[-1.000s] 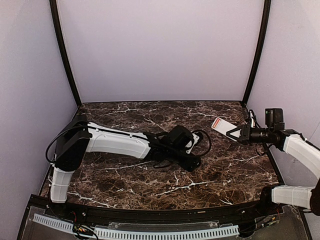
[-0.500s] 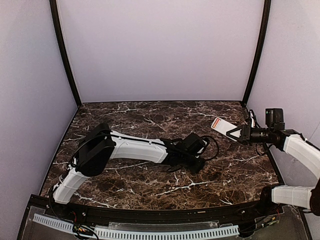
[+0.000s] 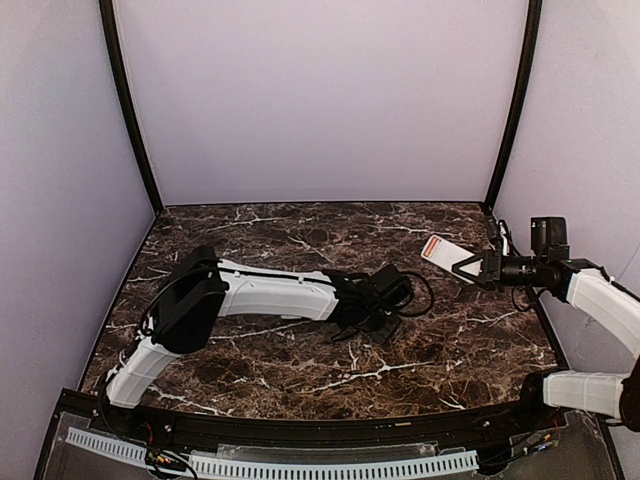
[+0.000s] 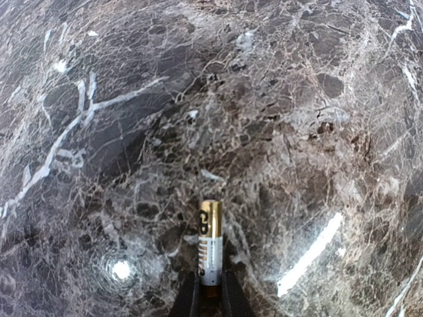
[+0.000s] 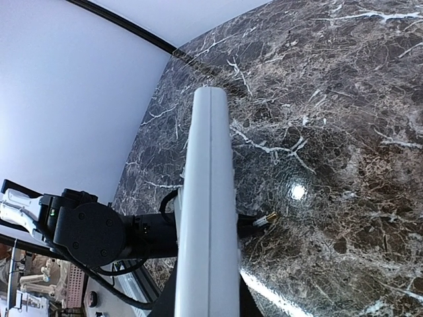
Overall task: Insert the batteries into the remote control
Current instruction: Pick up the battery from the center of the board.
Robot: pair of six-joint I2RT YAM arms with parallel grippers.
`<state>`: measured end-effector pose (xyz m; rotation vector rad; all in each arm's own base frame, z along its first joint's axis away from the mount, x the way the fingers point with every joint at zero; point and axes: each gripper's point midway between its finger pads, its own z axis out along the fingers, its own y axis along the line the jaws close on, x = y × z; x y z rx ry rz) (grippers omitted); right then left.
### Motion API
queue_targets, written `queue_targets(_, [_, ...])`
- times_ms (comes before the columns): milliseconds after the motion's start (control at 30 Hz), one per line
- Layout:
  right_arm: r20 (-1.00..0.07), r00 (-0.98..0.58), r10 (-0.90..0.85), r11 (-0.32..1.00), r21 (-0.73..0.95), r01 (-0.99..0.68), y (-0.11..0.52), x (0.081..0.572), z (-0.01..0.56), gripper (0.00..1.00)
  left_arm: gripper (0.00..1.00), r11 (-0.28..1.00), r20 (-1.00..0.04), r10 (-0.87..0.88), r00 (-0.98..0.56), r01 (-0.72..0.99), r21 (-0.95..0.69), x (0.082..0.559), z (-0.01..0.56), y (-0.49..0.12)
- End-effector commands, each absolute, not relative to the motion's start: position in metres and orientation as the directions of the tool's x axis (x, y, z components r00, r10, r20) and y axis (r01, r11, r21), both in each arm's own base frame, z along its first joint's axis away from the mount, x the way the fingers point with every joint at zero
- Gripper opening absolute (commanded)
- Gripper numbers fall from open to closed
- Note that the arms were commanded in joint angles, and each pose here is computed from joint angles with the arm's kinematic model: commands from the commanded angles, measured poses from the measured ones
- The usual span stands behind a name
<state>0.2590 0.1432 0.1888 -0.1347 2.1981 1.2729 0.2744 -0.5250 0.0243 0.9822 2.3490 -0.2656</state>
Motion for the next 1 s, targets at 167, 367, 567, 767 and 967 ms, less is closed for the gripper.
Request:
queue_targets(167, [-0.542, -0.823, 0.172, 0.497, 0.769, -0.402, 0.148, 0.252, 0.191, 0.00, 0.01, 0.646, -0.488, 0.654, -0.578, 0.762, -0.036, 0.258, 0.019, -0.486])
queue_targets(367, [-0.537, -0.828, 0.164, 0.464, 0.782, -0.415, 0.151, 0.247, 0.193, 0.00, 0.00, 0.625, -0.533, 0.639, -0.555, 0.778, -0.062, 0.253, 0.046, -0.476])
queue_targets(567, [-0.507, -0.856, 0.102, 0.355, 0.822, -0.445, 0.177, 0.229, 0.187, 0.00, 0.00, 0.634, -0.638, 0.541, -0.547, 0.765, -0.118, 0.242, 0.100, -0.443])
queue_targets(767, [-0.508, -0.860, 0.047, 0.289, 0.831, -0.475, 0.205, 0.216, 0.184, 0.00, 0.00, 0.651, -0.723, 0.405, -0.559, 0.732, -0.201, 0.233, 0.168, -0.422])
queue_targets(967, [-0.517, -0.856, 0.001, 0.240, 0.831, -0.501, 0.231, 0.206, 0.184, 0.00, 0.00, 0.652, -0.715, 0.359, -0.600, 0.709, -0.267, 0.228, 0.202, -0.424])
